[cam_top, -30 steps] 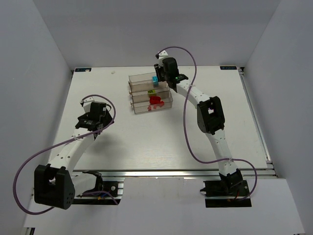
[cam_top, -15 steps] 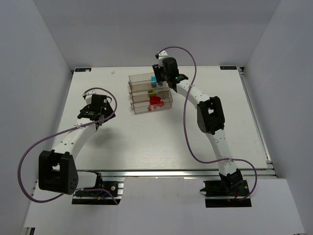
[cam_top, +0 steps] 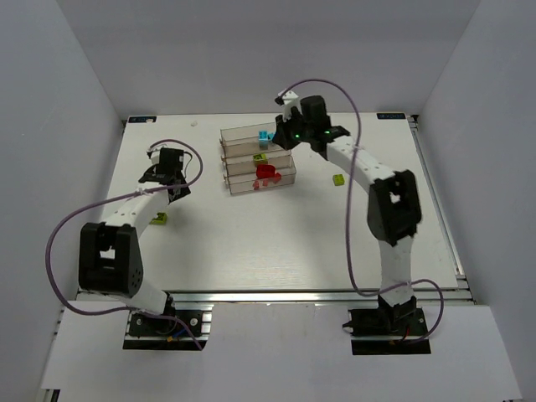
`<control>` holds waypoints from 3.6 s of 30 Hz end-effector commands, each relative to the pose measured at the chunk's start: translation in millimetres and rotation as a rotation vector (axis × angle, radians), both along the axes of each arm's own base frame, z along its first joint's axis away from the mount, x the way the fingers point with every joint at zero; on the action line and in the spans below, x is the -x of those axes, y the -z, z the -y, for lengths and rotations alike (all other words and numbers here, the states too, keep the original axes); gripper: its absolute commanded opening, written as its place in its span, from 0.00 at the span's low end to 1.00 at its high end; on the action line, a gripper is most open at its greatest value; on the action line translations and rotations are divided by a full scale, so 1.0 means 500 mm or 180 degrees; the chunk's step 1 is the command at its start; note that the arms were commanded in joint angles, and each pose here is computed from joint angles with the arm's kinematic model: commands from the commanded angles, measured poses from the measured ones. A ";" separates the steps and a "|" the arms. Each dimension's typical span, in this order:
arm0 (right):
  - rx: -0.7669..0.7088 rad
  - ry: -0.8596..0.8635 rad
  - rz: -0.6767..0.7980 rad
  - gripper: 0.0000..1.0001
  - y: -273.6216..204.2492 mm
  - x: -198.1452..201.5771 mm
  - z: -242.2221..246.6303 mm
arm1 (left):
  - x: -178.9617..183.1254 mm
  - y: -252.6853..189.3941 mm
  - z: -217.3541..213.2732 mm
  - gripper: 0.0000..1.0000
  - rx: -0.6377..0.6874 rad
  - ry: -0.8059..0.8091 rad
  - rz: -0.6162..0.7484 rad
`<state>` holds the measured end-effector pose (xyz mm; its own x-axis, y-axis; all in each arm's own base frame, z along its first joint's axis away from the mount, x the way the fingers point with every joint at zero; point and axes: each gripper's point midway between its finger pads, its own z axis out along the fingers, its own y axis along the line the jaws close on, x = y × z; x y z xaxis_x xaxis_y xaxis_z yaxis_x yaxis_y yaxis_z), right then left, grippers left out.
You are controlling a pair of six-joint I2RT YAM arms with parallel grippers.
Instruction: Sort the legos into containers by color
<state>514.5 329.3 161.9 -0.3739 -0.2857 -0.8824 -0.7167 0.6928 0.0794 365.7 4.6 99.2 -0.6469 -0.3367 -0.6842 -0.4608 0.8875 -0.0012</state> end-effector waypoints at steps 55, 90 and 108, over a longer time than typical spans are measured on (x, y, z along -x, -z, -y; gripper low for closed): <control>-0.0598 0.0335 -0.0074 0.22 -0.095 0.257 0.467 | -0.394 -0.133 0.449 0.04 0.0298 0.4642 0.1390; 0.0955 0.1338 -0.1044 0.67 0.168 0.097 0.447 | -0.019 -0.260 0.097 0.98 0.0533 0.0527 0.1452; 0.1318 0.1629 -0.0983 0.70 0.230 0.092 0.467 | 0.079 -0.217 0.008 0.98 0.0042 0.0125 0.1512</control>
